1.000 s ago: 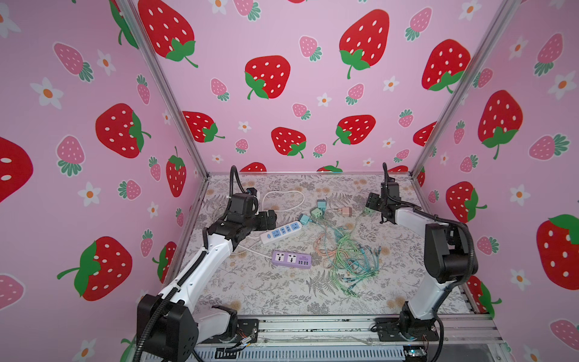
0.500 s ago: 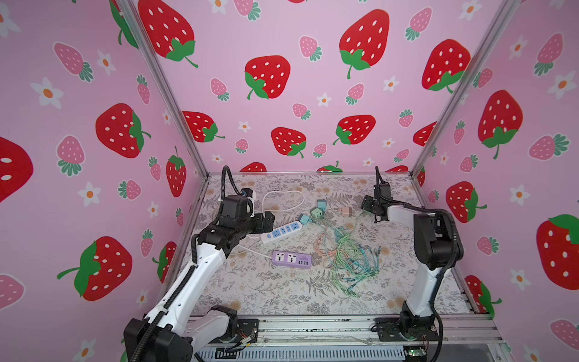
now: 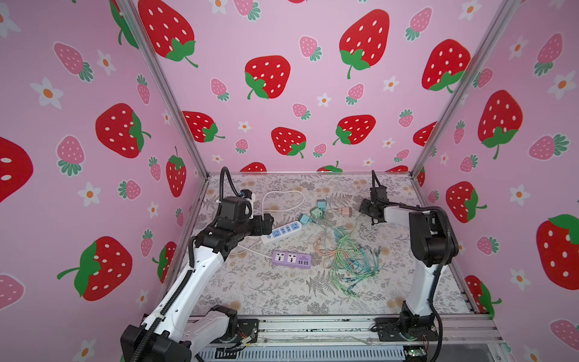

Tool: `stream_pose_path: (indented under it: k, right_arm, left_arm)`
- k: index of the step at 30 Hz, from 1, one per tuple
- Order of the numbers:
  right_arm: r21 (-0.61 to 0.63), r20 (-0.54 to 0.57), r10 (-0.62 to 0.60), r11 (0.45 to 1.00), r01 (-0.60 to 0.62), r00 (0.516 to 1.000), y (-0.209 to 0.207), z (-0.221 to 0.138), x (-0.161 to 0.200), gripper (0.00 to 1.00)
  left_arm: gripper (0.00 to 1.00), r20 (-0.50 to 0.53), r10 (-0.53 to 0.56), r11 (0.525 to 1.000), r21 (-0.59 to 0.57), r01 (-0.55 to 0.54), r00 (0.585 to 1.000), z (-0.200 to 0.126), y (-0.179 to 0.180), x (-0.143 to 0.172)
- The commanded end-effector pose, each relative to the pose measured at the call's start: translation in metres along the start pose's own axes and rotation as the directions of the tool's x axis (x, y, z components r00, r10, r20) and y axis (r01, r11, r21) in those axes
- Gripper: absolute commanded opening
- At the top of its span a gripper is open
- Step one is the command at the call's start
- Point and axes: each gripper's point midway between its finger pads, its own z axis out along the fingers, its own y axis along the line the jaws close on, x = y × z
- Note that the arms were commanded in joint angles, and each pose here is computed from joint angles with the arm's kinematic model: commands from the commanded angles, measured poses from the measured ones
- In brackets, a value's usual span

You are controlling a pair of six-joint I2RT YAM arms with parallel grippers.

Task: Insert plugs into power strip
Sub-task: Pick up the plug from the top-right of the table.

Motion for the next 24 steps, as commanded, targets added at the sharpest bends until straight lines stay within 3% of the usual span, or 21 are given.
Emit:
stream_pose_path:
  k: [1,6,14,24]
  right_arm:
    - [0.03,-0.012,0.022,0.999,-0.022,1.0,-0.003,0.006,0.004,0.66]
    - [0.039,-0.019,0.007,0.999,-0.006,1.0,-0.004,0.011,0.006,0.56]
    - [-0.066,0.031,-0.04,0.997,0.042,0.999,0.017,-0.009,-0.012,0.28]
    - [-0.145,0.246,-0.157,0.97,0.196,0.957,0.058,-0.095,-0.076,0.27]
  left_arm:
    - [0.97,0.015,0.019,1.0,0.02,-0.02,1.0,-0.009,-0.007,-0.008]
    - [0.97,0.014,0.018,1.0,0.02,-0.019,1.0,-0.008,-0.007,-0.007]
    - [0.97,0.012,0.012,1.0,0.02,-0.012,1.0,-0.006,-0.006,-0.007]
    - [0.97,0.007,-0.014,0.997,0.07,0.013,1.0,0.0,-0.014,-0.006]
